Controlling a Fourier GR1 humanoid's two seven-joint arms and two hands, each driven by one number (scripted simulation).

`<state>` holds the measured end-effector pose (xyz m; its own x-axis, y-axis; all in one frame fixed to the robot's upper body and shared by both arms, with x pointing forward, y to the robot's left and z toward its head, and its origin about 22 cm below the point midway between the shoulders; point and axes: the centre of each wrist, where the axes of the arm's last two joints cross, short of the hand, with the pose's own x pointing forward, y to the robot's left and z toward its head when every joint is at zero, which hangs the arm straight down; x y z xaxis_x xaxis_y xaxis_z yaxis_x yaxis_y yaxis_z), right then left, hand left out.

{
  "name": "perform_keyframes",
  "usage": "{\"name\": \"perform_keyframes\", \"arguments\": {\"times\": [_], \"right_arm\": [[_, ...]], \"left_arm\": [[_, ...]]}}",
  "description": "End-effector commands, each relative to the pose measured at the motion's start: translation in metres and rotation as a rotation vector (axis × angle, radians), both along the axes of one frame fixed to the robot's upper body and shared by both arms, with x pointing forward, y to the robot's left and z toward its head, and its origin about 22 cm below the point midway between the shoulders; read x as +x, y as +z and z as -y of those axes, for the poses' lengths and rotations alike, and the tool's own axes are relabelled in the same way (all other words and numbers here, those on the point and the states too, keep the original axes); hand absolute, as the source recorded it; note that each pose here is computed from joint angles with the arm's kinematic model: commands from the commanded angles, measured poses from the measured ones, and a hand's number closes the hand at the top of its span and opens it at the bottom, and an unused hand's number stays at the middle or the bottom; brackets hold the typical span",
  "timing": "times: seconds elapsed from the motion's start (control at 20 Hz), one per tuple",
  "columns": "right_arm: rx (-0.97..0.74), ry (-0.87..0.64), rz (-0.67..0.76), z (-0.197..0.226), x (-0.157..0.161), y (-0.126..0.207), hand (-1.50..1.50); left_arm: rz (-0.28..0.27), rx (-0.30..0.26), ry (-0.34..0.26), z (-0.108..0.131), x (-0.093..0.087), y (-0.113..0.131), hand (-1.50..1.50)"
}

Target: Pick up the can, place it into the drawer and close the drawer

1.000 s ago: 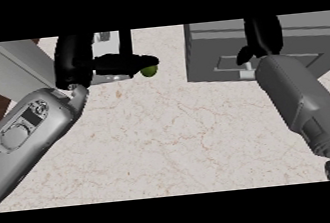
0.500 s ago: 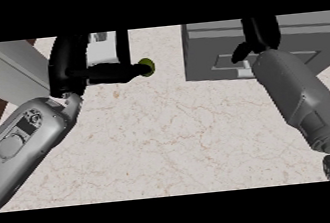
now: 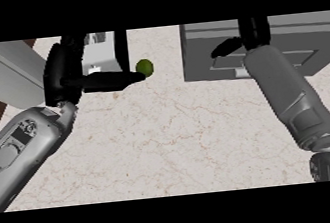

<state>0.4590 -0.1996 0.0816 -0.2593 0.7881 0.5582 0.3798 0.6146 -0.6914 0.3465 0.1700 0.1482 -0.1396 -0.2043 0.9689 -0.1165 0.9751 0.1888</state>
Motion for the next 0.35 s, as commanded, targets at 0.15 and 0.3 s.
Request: {"name": "perform_keyframes", "arguments": {"times": [0.15,0.3], "right_arm": [[0.383,0.093,0.044,-0.028,0.011,0.035,-1.50],[0.393,0.094,0.028,-0.044,0.011,0.036,-1.50]], "left_arm": [[0.004,-0.008,0.047,-0.009,0.004,-0.003,-1.50],[-0.009,-0.021,0.047,-0.012,-0.005,-0.007,-1.50]]}}
